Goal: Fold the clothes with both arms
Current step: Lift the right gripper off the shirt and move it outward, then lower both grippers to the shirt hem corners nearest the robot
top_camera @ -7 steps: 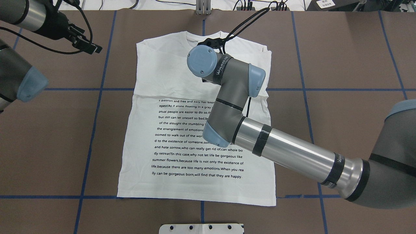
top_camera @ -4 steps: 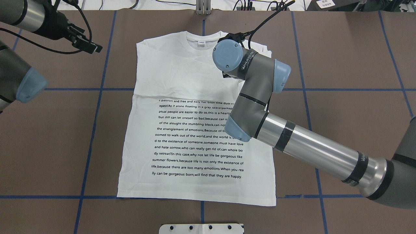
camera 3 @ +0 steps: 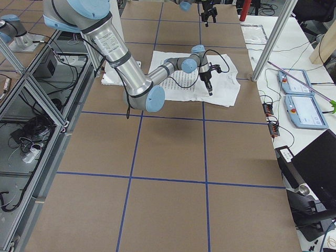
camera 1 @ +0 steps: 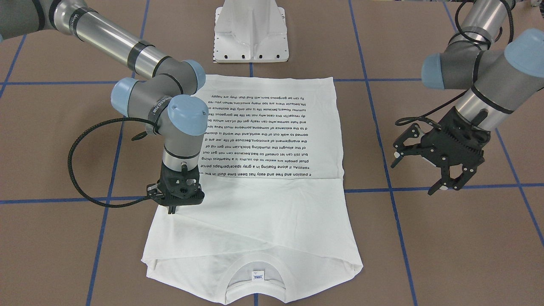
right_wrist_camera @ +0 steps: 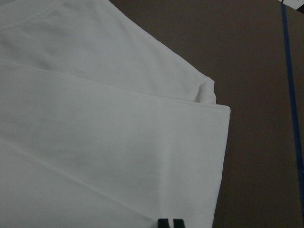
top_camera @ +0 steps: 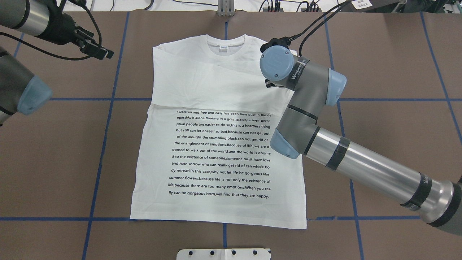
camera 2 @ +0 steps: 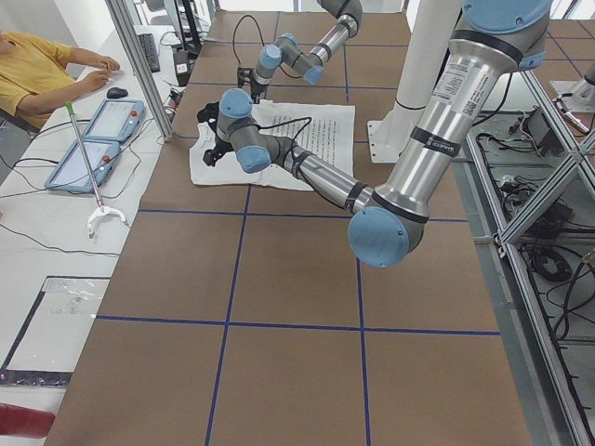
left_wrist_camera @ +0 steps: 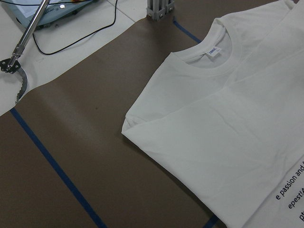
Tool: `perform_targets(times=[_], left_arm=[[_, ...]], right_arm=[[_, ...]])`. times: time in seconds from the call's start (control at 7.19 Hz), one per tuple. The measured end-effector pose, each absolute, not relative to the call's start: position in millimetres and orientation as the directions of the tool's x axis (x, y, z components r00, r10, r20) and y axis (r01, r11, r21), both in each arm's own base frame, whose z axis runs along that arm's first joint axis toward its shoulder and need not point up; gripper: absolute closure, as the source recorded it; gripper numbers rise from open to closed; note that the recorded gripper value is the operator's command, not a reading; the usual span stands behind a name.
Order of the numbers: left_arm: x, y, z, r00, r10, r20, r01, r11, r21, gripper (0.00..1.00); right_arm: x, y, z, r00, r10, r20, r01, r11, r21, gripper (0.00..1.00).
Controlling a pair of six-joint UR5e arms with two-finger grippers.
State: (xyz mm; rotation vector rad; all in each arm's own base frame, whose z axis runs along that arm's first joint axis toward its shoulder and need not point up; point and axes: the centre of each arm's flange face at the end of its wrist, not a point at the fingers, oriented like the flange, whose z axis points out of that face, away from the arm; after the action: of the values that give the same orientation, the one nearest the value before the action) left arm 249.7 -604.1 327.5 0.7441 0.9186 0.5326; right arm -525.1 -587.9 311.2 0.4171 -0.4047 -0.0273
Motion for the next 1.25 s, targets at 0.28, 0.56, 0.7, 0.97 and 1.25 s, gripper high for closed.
perform_targets(times=[0.28, 0.56, 0.7, 0.97, 1.25], left_arm=[[250, -604, 326, 0.510, 0.692, -0.511, -0.098, 0.637, 0.765, 0.00], [254, -590, 321, 0.507, 0.638, -0.580, -0.049, 0.693, 0.720, 0.00], [258, -567, 318, 0.500, 0.594, -0.630, -0.010, 0.732, 0.681, 0.00], [281, -497, 312, 0.479, 0.499, -0.722, 0.060, 0.802, 0.594, 0.00], [322, -415, 323, 0.472, 0.368, -0.801, 0.106, 0.879, 0.465, 0.00]], right_arm=[[-521, -589, 304, 0.903, -0.111, 0.415, -0.079, 0.906, 0.415, 0.00], [-498, -572, 287, 0.842, -0.136, 0.523, -0.117, 0.899, 0.423, 0.00], [-481, -547, 285, 0.804, -0.141, 0.578, -0.139, 0.900, 0.414, 0.00], [-446, -461, 287, 0.710, -0.068, 0.701, -0.231, 0.918, 0.322, 0.00], [-413, -365, 301, 0.647, 0.014, 0.762, -0.285, 0.932, 0.225, 0.00]])
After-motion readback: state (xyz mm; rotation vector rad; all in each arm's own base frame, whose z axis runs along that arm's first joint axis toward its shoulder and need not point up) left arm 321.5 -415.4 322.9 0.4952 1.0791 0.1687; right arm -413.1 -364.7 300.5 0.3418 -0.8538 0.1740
